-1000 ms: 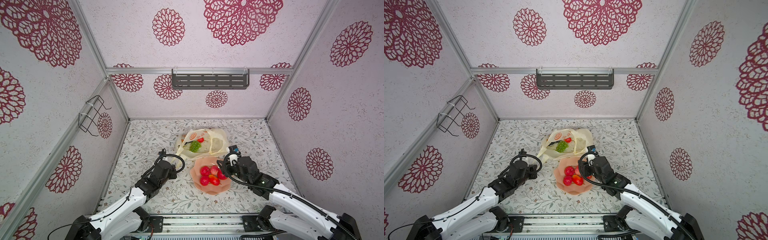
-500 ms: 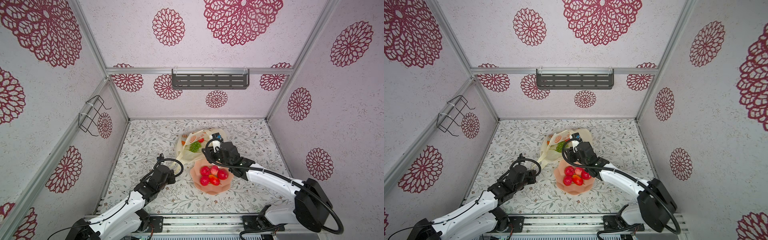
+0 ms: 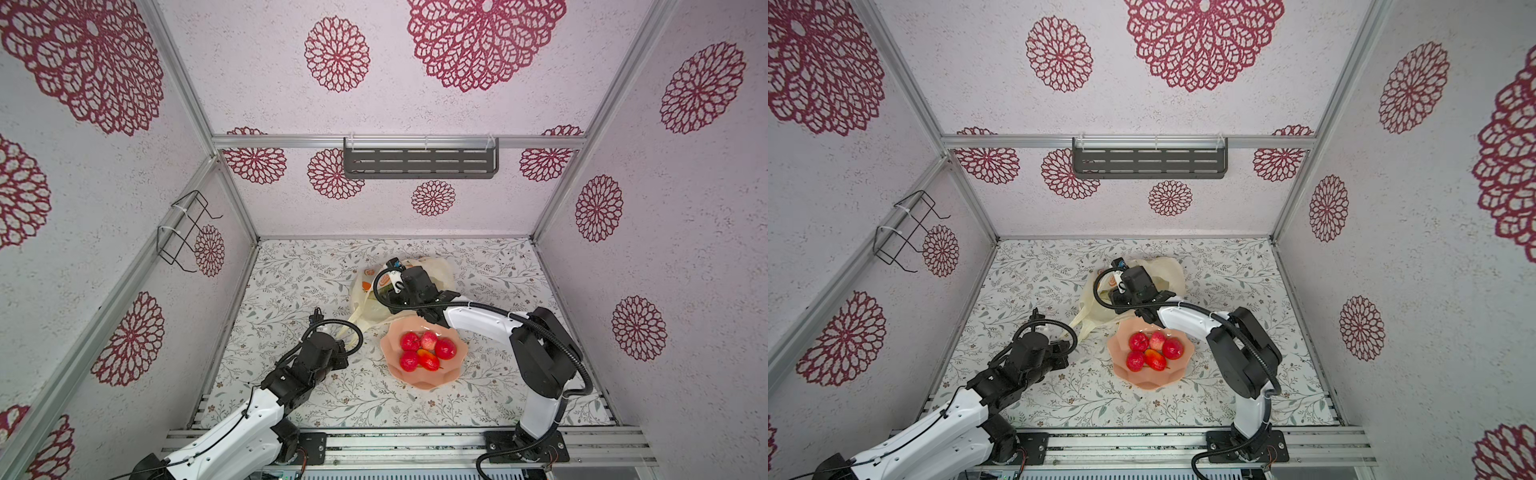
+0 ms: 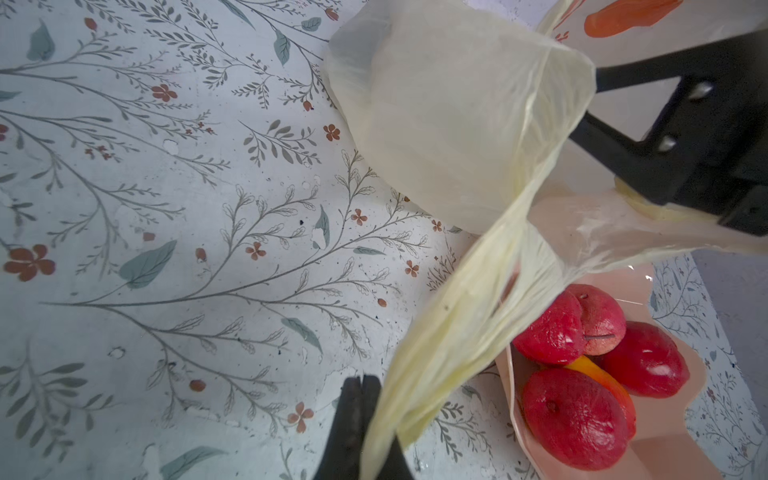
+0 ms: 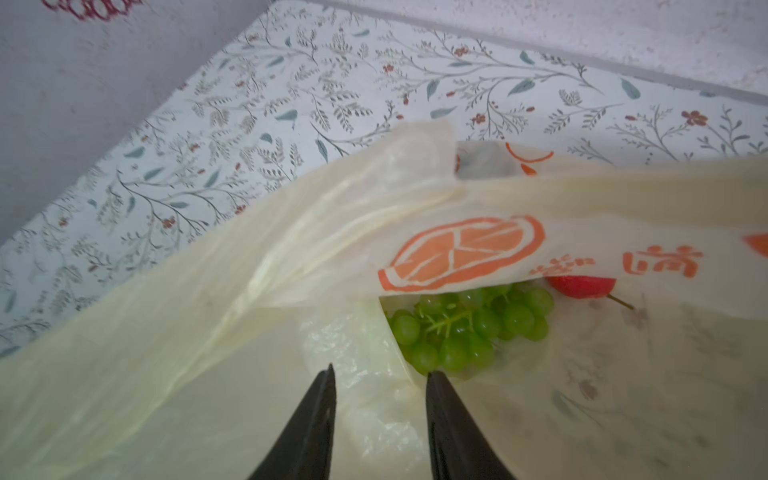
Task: Take fruits out of the plastic bag
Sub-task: Take out the fake fruit from the plastic bag.
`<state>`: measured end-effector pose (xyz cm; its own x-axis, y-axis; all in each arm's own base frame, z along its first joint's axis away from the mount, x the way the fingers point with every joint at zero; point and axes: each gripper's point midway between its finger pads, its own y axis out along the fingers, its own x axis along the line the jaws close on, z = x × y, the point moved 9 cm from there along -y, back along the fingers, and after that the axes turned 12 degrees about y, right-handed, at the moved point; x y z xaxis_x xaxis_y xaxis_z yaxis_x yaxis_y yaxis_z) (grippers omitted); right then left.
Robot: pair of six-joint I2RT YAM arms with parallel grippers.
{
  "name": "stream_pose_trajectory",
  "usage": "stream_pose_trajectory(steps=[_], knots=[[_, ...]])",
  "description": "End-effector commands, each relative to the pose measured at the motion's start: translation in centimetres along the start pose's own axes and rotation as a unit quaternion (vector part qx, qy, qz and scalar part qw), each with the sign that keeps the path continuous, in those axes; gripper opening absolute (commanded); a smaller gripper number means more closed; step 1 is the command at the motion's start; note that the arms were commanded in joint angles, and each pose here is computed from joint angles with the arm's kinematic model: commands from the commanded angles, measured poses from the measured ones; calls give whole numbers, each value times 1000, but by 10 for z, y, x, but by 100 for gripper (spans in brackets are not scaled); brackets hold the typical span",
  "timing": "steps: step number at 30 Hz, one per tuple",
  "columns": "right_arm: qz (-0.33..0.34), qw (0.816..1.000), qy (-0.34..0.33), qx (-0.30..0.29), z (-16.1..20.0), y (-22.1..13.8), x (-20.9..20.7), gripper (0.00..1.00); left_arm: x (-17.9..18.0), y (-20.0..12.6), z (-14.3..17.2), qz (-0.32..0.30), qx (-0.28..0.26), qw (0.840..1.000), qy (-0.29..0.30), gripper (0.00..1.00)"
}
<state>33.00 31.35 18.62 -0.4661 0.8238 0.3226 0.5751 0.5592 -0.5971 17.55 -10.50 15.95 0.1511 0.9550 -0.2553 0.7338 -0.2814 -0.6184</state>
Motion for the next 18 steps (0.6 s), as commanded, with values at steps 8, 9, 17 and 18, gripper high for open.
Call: stream_pose_trajectory(steps=[8, 9, 17, 18], knots=[[112, 994, -16, -5, -19, 25, -35, 37, 4, -7, 2, -6, -11, 1000, 22, 0], [117, 993, -10, -8, -21, 27, -39, 37, 4, -7, 2, -7, -11, 1000, 25, 0], [149, 986, 49, -64, -45, 44, -57, 43, 0, -6, 0, 7, -5, 999, 35, 0], [154, 984, 52, -70, -47, 45, -58, 45, 0, -6, 0, 7, -4, 999, 36, 0]])
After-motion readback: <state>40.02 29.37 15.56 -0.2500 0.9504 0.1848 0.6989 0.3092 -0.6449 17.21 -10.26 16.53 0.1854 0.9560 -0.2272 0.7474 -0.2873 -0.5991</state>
